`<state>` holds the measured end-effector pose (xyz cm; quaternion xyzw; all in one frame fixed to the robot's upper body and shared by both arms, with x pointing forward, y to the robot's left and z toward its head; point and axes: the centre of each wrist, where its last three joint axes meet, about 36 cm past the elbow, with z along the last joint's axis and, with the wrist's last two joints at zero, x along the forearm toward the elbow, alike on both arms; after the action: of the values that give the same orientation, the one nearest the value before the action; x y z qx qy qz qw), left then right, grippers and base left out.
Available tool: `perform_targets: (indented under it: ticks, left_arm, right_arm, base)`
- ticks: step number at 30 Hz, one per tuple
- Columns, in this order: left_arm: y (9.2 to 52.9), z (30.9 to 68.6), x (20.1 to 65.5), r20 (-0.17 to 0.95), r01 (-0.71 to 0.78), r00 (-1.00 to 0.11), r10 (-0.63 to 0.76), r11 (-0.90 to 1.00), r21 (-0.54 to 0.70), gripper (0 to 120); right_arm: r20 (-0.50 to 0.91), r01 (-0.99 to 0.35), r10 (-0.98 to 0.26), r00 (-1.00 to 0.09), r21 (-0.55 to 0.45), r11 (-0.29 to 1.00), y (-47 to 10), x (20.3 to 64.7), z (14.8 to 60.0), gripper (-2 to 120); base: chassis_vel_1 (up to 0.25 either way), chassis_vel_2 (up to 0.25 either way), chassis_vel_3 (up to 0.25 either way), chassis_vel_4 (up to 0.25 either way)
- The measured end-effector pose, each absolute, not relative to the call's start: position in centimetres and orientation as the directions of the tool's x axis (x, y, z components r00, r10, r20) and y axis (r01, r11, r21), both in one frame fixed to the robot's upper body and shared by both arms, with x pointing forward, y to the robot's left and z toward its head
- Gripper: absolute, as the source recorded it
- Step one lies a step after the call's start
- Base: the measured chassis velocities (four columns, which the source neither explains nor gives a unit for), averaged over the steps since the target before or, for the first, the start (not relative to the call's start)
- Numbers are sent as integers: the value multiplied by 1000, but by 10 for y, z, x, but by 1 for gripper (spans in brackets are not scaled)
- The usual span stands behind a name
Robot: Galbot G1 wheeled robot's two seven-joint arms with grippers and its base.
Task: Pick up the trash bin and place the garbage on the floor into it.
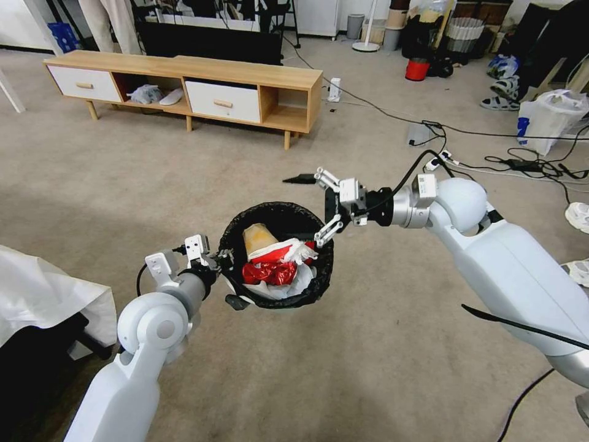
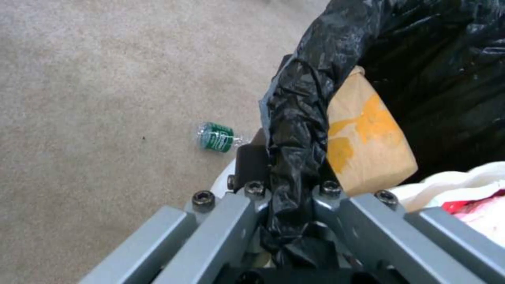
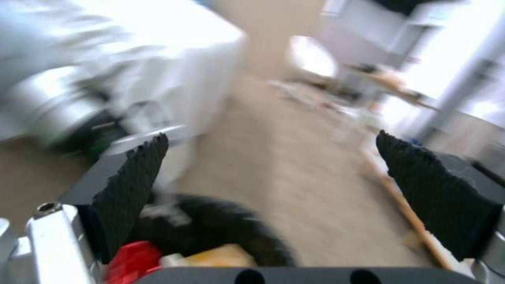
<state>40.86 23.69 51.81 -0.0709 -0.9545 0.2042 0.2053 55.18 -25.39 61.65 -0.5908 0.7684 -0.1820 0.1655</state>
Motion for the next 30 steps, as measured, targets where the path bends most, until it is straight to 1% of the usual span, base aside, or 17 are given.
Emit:
perform_targets:
  ticks: [1,2,4,5,6,9,10,12,13,14,16,17,20,25,30]
  left_arm:
    - [238,518,409,364,50,-906,218,906,-420,3]
    - [238,518,409,364,50,-906,218,906,-420,3]
    - [239,521,408,364,47,-906,217,905,-422,3]
    - [239,522,407,366,46,-905,217,905,-423,3]
    - [239,522,407,366,46,-905,217,905,-423,3]
    - [242,525,408,368,38,-905,212,904,-426,3]
    - [242,525,408,368,38,-905,212,904,-426,3]
    - [243,527,408,366,35,-907,208,903,-428,3]
    - [243,527,408,366,35,-907,208,903,-428,3]
    - [243,528,408,365,35,-907,209,903,-429,3]
    - [244,529,408,364,37,-907,209,903,-427,3]
    - [244,529,408,364,37,-907,209,903,-427,3]
    - [245,530,406,364,37,-908,207,905,-423,3]
    - [247,532,403,364,37,-909,203,909,-416,3]
    - [250,534,401,362,36,-911,199,911,-410,3]
  right_arm:
    - [-63,-840,-951,-302,-454,297,-254,547,617,100]
    - [-63,-840,-951,-302,-454,297,-254,547,617,100]
    - [-123,-804,-882,-455,-370,466,-257,534,620,100]
    - [-137,-782,-846,-516,-329,530,-258,528,620,100]
    - [-137,-782,-846,-516,-329,530,-258,528,620,100]
    - [-127,-691,-713,-690,-177,700,-259,509,621,100]
    - [-127,-691,-713,-690,-177,700,-259,509,621,100]
    - [-86,-609,-614,-785,-80,790,-258,499,619,100]
    - [-86,-609,-614,-785,-80,790,-258,499,619,100]
    - [-67,-560,-561,-825,-38,828,-258,496,616,100]
    - [-32,-497,-497,-867,9,868,-256,492,612,100]
    - [-32,-497,-497,-867,9,868,-256,492,612,100]
    - [28,-416,-419,-908,71,907,-251,487,607,100]
    - [75,-376,-383,-921,95,922,-250,482,595,100]
    - [90,-370,-378,-922,90,925,-255,476,582,100]
  base:
    - [0,0,0,0]
    - [0,0,0,0]
    - [0,0,0,0]
    - [0,0,0,0]
    - [0,0,0,0]
    - [0,0,0,0]
    - [0,0,0,0]
    - [0,0,0,0]
    - [0,0,0,0]
    - [0,0,0,0]
    - [0,0,0,0]
    - [0,0,0,0]
    - [0,0,0,0]
    - [0,0,0,0]
    - [0,0,0,0]
